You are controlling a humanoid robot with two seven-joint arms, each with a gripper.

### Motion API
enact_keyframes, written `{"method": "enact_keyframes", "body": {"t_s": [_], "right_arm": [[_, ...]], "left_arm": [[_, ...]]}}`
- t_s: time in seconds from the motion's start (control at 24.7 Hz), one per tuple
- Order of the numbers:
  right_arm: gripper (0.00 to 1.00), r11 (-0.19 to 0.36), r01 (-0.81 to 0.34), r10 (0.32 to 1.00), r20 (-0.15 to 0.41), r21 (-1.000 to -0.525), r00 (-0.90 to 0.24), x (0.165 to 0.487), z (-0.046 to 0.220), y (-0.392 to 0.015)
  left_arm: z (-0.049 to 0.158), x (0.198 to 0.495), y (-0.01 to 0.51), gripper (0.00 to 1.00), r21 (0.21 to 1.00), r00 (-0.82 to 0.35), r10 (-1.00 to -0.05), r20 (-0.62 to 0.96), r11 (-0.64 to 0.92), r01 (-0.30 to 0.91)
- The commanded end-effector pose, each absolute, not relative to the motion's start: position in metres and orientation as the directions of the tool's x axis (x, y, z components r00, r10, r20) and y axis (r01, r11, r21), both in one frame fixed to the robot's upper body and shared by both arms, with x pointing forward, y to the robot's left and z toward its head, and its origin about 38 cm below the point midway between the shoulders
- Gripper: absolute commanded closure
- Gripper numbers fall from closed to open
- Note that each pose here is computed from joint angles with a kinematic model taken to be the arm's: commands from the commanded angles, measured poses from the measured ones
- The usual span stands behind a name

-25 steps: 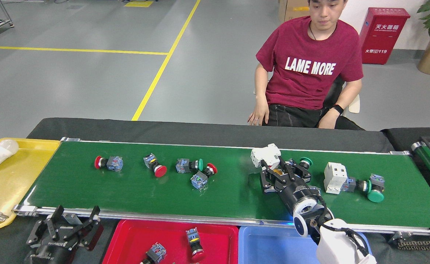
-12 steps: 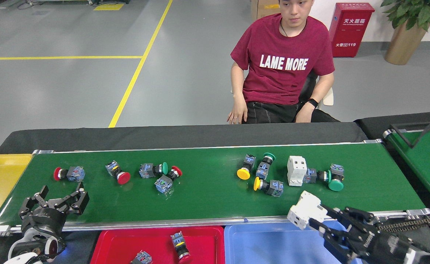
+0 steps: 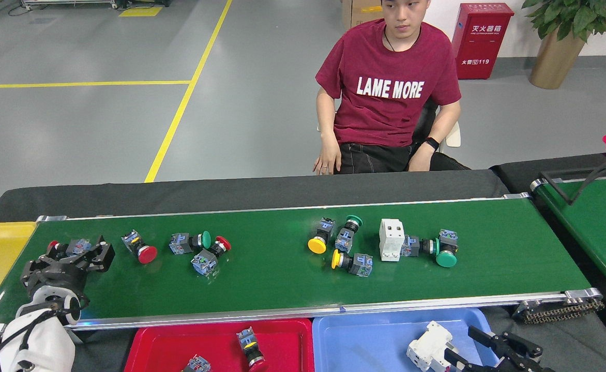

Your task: Pick switch part from conveyor to tray

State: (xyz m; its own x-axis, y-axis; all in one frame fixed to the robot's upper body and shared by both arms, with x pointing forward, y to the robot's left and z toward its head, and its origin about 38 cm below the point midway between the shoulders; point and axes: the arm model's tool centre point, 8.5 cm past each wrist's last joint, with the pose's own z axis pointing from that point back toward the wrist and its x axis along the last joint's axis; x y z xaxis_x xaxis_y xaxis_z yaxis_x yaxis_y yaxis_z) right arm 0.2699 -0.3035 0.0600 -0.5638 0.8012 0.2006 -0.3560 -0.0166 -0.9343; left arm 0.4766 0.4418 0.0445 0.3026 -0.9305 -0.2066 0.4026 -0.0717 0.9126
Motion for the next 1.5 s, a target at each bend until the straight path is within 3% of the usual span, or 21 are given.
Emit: {"method": "enact_keyframes", "body": {"t_s": [0.0,0.08,0.12,0.2,0.24,0.32,0.41,0.49,0.73,0.81,0.97,1.14,1.34,1.38,1.46], "right_arm": [[0.05,-0.017,-0.299,0.816,0.160,-0.954,-0.556,0.286,0.079,-0.312],[0.07,0.018,-0.184,0.860,0.109,-0.983,-0.498,0.314,0.112,-0.331],[0.07,0.056,-0.146,0.890,0.116,-0.988,-0.442,0.324,0.120,-0.336],[0.08,0.120,-0.093,0.941,0.143,-0.988,-0.305,0.336,0.120,-0.346],[0.08,0.128,-0.051,0.962,0.136,-0.991,-0.235,0.342,0.123,-0.352],[0.08,0.096,0.049,0.992,0.092,-0.994,-0.090,0.345,0.127,-0.367],[0.07,0.105,0.130,0.994,0.108,-0.986,0.018,0.343,0.122,-0.362],[0.05,0.128,0.138,0.990,0.134,-0.982,0.033,0.339,0.110,-0.345],[0.04,0.122,0.050,0.992,0.121,-0.991,-0.024,0.299,0.079,-0.332],[0.03,0.125,0.035,0.992,0.124,-0.992,-0.032,0.291,0.076,-0.330],[0.03,0.141,0.015,0.989,0.140,-0.990,-0.036,0.291,0.071,-0.321],[0.04,0.130,-0.079,0.982,0.139,-0.988,-0.131,0.319,0.067,-0.272],[0.04,0.100,-0.169,0.973,0.132,-0.981,-0.189,0.368,0.058,-0.194],[0.04,0.092,-0.183,0.974,0.127,-0.979,-0.190,0.379,0.057,-0.184],[0.04,0.100,-0.193,0.973,0.137,-0.976,-0.186,0.404,0.059,-0.164]], "left_arm": [[0.058,0.485,0.458,0.01,0.919,0.390,-0.880,-0.271,-0.115,0.377],[0.057,0.489,0.462,0.05,0.912,0.424,-0.860,-0.283,-0.105,0.396],[0.059,0.492,0.462,0.09,0.913,0.430,-0.858,-0.281,-0.101,0.396],[0.065,0.496,0.465,0.32,0.922,0.434,-0.858,-0.276,-0.109,0.371],[0.066,0.496,0.466,0.48,0.925,0.429,-0.861,-0.272,-0.112,0.362],[0.065,0.497,0.464,0.71,0.933,0.424,-0.874,-0.238,-0.084,0.350],[0.063,0.498,0.461,0.81,0.942,0.406,-0.896,-0.181,-0.039,0.334],[0.062,0.497,0.461,0.87,0.947,0.398,-0.902,-0.169,-0.035,0.321],[0.049,0.488,0.456,0.91,0.946,0.352,-0.916,-0.195,-0.082,0.313],[0.051,0.487,0.446,0.91,0.955,0.264,-0.946,-0.187,-0.111,0.276],[0.051,0.456,0.412,0.91,0.968,0.030,-0.981,-0.194,-0.186,0.171],[0.058,0.414,0.353,0.92,0.977,-0.215,-0.957,-0.194,-0.209,0.049],[0.067,0.329,0.288,0.89,0.980,-0.537,-0.824,-0.182,-0.196,-0.032],[0.066,0.313,0.279,0.86,0.981,-0.585,-0.792,-0.176,-0.194,-0.032],[0.063,0.291,0.267,0.65,0.979,-0.616,-0.770,-0.165,-0.203,-0.010]]}}
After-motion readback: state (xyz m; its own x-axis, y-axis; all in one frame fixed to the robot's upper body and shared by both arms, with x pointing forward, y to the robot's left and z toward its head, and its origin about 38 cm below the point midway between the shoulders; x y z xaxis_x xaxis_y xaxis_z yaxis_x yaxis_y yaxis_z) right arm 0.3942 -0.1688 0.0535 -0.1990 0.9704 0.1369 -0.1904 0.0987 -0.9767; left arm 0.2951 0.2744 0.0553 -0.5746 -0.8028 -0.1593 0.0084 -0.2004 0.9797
